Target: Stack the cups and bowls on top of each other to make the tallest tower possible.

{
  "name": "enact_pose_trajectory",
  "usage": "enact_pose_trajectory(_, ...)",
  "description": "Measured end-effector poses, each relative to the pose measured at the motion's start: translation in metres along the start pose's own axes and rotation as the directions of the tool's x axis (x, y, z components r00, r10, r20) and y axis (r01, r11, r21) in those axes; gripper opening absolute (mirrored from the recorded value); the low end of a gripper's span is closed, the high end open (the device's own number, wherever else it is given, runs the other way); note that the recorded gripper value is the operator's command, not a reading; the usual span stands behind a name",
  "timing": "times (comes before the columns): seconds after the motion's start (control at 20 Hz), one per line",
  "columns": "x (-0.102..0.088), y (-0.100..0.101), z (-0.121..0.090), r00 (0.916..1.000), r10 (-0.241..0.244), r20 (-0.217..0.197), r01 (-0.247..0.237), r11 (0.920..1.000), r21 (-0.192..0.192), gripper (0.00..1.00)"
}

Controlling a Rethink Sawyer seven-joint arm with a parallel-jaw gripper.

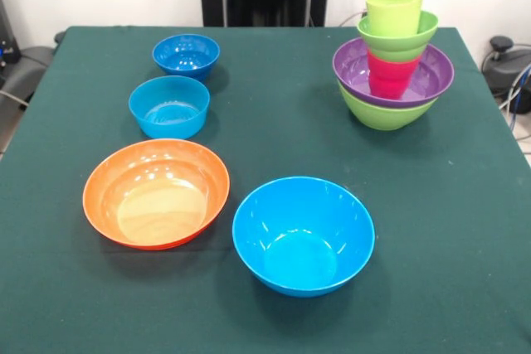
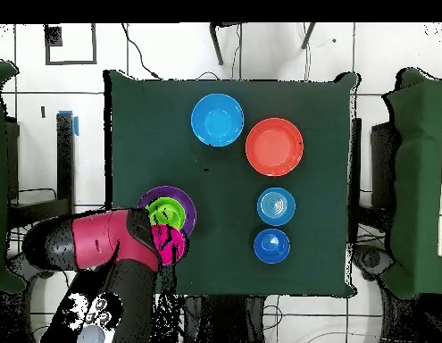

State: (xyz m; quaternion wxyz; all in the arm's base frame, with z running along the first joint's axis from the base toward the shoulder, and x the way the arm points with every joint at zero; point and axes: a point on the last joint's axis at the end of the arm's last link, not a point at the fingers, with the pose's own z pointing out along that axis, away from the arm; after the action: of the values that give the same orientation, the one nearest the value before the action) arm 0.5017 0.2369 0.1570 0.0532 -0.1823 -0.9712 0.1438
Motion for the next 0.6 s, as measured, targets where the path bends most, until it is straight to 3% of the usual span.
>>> enact_pose_trajectory(0.6, 0.0010, -0.0031, 0.0043, 0.9996, 0.026, -0.008, -0.026, 0.9996, 0.013, 0.00)
